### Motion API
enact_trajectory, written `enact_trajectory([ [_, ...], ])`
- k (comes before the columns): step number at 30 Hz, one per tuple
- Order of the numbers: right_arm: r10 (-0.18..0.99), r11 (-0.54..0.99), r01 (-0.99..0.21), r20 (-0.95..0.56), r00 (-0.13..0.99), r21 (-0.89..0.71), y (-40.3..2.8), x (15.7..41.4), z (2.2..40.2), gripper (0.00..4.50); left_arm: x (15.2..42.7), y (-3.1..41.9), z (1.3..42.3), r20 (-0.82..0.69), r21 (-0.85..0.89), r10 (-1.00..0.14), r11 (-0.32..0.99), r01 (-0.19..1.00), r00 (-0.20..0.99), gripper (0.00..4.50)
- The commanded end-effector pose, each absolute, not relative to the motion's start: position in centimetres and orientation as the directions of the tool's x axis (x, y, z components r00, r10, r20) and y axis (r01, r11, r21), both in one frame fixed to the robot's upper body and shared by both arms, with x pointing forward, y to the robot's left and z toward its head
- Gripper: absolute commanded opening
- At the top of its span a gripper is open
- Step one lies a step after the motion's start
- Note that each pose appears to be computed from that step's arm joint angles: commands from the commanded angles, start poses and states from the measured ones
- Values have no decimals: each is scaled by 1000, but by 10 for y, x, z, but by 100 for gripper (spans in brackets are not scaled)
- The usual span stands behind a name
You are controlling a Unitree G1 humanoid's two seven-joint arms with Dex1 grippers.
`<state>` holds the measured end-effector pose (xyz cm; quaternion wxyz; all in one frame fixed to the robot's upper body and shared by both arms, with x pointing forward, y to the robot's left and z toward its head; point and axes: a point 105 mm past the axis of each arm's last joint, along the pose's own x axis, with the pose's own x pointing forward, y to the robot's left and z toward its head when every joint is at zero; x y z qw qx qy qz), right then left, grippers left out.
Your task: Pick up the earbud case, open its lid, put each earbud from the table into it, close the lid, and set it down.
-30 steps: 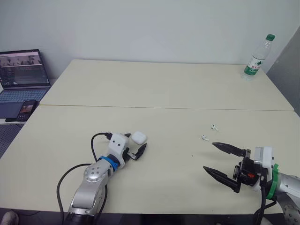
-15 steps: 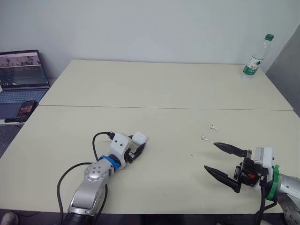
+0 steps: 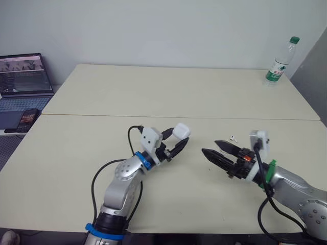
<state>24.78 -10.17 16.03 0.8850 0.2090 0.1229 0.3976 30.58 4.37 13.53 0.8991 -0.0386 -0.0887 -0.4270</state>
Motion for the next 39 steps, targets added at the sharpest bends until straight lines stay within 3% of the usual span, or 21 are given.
enact_trajectory([
  [1,773,535,-618,-38,634,576,-84,248,175,450,304,31,153,275,14,-768,605,796,579,274],
  [7,731,526,-492,-73,679,694,-72,262,182,450,300,26,153,288,75,-783,592,802,551,274],
  [15,715,524,-443,-93,693,728,-72,270,185,450,294,25,149,278,107,-811,559,822,515,274],
  [30,885,429,-553,-209,417,714,-80,257,178,450,279,26,138,172,223,-937,339,914,305,274],
  [38,903,416,-572,-245,354,707,-85,258,178,450,277,29,134,139,244,-956,285,927,258,274],
  [39,903,417,-571,-249,351,707,-85,258,177,432,276,29,133,137,246,-957,283,927,255,274],
])
